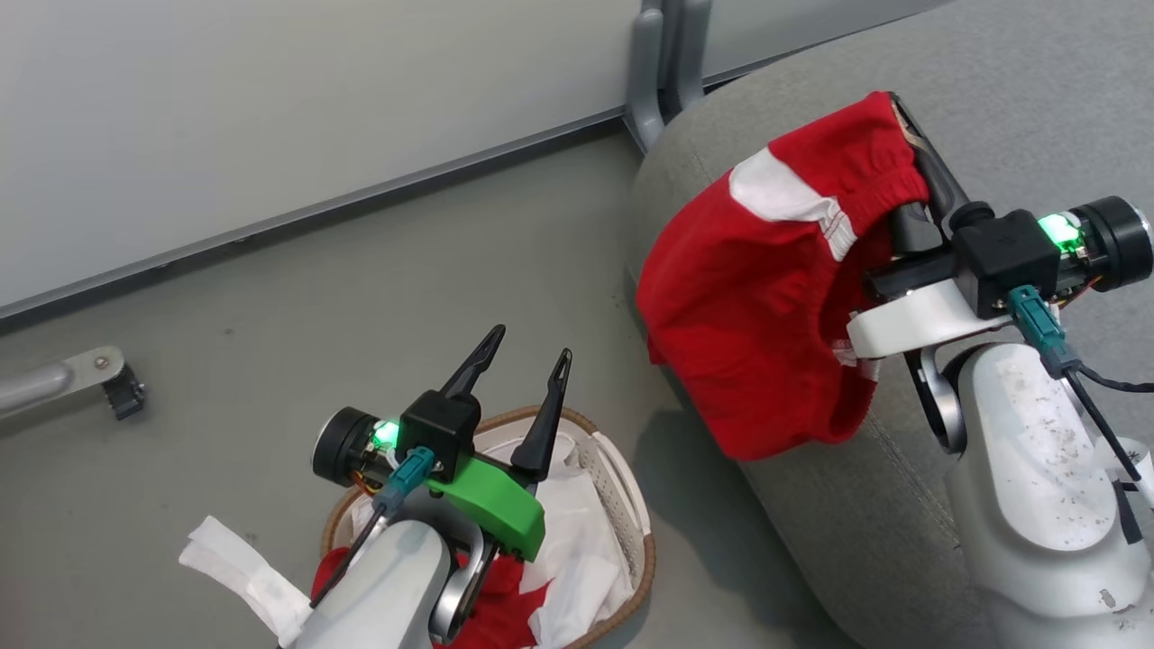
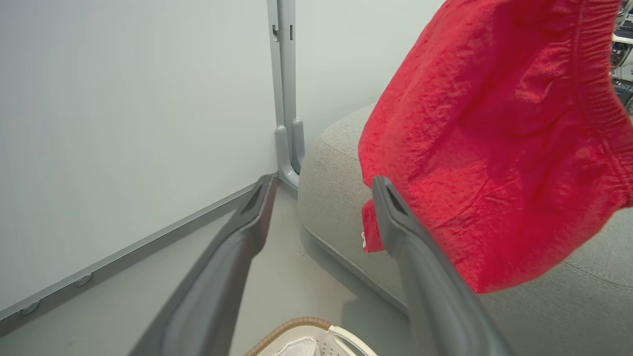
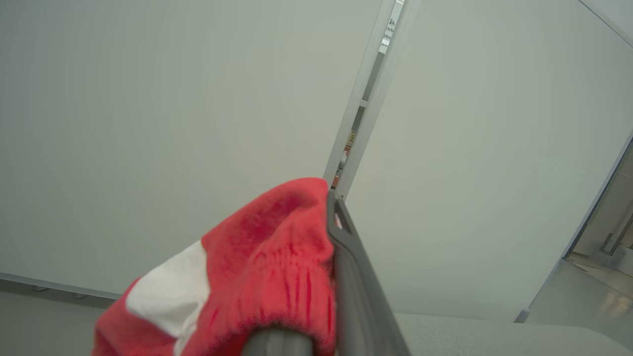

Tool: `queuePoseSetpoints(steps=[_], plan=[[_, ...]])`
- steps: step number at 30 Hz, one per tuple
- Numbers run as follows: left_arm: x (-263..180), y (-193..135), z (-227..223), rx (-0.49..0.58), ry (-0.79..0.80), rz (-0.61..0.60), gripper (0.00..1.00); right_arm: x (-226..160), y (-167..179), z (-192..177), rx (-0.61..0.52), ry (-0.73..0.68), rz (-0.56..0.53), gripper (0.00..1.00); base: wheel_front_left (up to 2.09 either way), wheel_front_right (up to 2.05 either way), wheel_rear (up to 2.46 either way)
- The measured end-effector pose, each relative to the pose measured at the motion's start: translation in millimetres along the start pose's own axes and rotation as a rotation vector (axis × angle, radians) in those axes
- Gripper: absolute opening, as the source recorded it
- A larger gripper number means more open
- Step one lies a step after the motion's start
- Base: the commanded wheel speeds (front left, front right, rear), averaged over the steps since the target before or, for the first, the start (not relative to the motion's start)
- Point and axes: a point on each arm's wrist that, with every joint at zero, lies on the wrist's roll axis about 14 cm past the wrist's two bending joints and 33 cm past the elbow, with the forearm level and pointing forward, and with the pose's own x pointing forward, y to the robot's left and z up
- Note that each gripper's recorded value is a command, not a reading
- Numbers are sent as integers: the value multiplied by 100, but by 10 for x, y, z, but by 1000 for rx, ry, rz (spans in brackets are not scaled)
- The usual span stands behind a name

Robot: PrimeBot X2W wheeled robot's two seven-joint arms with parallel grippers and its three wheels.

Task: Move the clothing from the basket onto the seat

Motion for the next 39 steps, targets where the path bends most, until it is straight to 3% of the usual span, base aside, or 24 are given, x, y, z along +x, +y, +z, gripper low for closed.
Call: queuePoseSetpoints(steps=[9, 15, 20, 33, 39], plan=[[309, -443, -182, -26, 24, -168, 100, -396, -781, -207, -116, 108, -184, 0, 0, 0, 0], [412, -587, -335, -53, 45, -232, 100, -526, -987, -384, -152, 174, -230, 0, 0, 0, 0], [454, -589, -420, -76, 54, -246, 100, -474, -974, -563, -164, 215, -206, 0, 0, 0, 0], [521, -263, -696, -56, 75, -224, 100, 682, -1360, -371, -388, 71, -137, 0, 0, 0, 0], [558, -70, -838, -70, 81, -197, 100, 1144, -1780, -226, -473, 9, -218, 0, 0, 0, 0]])
